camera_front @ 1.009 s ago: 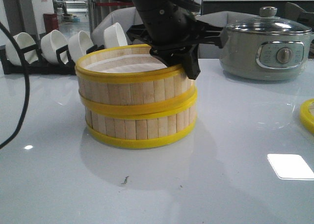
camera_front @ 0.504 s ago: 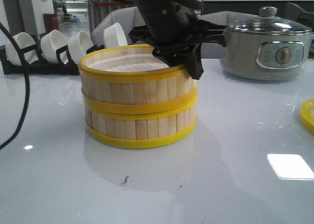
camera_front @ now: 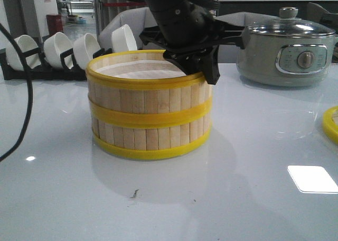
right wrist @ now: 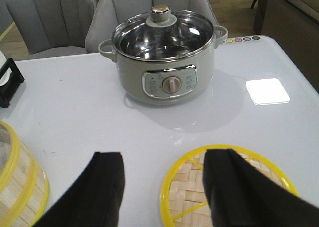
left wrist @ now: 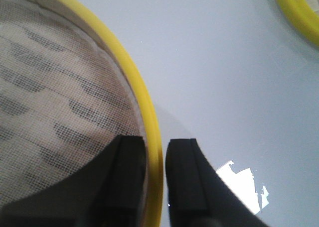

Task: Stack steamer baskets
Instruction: 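Open the left gripper and raise it away from the stack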

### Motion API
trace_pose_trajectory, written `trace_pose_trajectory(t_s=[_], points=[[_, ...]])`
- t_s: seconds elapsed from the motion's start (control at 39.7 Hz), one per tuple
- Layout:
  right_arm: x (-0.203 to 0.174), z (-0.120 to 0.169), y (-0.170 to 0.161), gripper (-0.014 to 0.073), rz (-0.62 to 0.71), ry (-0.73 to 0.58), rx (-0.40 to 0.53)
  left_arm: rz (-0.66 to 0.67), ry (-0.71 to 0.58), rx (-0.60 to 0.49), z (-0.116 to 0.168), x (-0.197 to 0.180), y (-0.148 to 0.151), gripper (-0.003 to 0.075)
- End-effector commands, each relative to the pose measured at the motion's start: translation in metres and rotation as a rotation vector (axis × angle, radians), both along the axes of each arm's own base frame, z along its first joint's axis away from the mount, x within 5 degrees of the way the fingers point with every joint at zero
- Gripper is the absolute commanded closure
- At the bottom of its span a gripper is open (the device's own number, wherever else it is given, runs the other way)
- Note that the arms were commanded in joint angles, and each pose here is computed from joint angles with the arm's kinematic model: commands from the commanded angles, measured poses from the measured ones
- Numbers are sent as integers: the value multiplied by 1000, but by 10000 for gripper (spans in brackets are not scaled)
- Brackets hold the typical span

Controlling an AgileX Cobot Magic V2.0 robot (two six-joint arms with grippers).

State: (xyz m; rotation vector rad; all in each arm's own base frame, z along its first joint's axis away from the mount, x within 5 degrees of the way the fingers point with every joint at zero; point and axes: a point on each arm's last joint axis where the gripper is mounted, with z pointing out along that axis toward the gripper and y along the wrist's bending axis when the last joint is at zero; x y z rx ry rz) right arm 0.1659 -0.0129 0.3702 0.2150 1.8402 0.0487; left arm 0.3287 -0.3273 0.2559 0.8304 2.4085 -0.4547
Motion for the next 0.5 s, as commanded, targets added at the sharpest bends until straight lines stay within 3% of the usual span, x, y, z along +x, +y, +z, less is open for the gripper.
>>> trace_pose_trajectory(t_s=[0.0, 0.1, 0.33, 0.4, 0.48], points=[[-1, 22, -1, 136, -4, -133, -9, -4, -117, -117, 46, -5, -2, 323], [-1, 22, -1, 136, -4, -133, -9, -7, -128, -106, 47, -5, -1, 272], [-1, 22, -1, 136, -4, -133, -9, 4, -186, -121, 69, -4, 10, 278], [-1, 22, -1, 136, -4, -133, -9, 15, -226, -151, 87, -2, 15, 309], [-1, 22, -1, 136, -4, -133, -9, 25, -300, -162, 110, 1, 24, 398]])
